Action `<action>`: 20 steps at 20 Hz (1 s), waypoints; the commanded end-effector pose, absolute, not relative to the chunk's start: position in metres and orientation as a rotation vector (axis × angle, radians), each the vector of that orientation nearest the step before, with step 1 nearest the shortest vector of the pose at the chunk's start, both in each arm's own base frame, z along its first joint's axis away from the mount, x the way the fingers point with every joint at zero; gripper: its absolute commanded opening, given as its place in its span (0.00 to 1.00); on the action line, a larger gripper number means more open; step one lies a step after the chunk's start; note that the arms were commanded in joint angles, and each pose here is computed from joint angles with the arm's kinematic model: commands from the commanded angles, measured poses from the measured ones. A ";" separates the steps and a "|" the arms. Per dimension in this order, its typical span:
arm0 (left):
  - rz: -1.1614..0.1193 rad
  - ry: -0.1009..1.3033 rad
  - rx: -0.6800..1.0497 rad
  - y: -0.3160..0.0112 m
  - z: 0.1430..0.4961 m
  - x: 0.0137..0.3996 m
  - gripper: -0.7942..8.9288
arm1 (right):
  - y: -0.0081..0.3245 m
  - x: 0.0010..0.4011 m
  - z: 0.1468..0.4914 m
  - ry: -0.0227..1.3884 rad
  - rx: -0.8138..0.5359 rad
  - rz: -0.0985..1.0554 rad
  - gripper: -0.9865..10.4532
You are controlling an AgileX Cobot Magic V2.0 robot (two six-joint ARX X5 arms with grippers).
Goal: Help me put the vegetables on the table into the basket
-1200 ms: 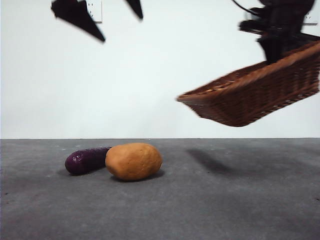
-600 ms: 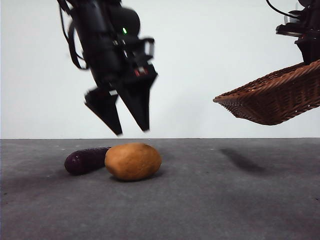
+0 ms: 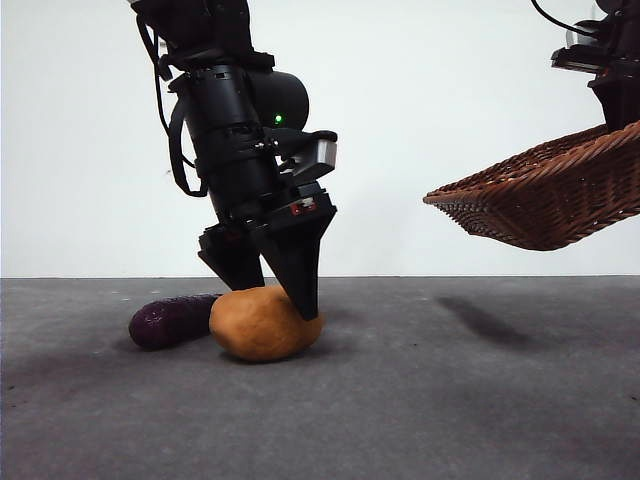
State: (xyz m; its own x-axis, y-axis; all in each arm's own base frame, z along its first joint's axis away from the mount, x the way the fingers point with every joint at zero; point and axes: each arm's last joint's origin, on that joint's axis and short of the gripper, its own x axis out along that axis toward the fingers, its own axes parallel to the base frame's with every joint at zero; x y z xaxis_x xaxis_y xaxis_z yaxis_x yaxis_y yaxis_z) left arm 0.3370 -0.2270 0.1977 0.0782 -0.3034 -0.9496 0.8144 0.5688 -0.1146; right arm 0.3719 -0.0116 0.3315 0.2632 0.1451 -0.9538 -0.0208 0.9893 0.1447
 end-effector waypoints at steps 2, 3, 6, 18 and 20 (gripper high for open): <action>-0.936 1.237 0.524 -0.233 0.195 0.330 0.07 | -0.010 0.368 0.335 1.310 0.111 0.129 0.08; -0.946 1.230 0.505 -0.233 0.199 0.329 0.07 | -0.010 0.368 0.335 1.310 0.111 0.129 0.08; -0.959 1.179 0.404 -0.229 0.228 0.321 0.07 | -0.009 0.368 0.334 1.311 0.111 0.130 0.08; -1.109 0.813 0.132 -0.221 0.344 0.272 0.08 | 0.072 0.363 0.335 1.308 0.030 0.304 0.08; -1.128 0.839 0.144 -0.232 0.335 0.272 0.08 | 0.091 0.359 0.335 1.306 0.011 0.338 0.08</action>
State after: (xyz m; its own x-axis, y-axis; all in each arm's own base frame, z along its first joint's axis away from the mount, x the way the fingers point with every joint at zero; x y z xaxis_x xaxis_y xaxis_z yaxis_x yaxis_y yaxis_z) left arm 0.2708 -0.2281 0.3422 0.1844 -0.7416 -0.6450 0.8443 0.4555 -0.2822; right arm 0.3611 0.0896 0.3316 0.2082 0.2357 -0.9493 -0.2510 0.9509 0.1811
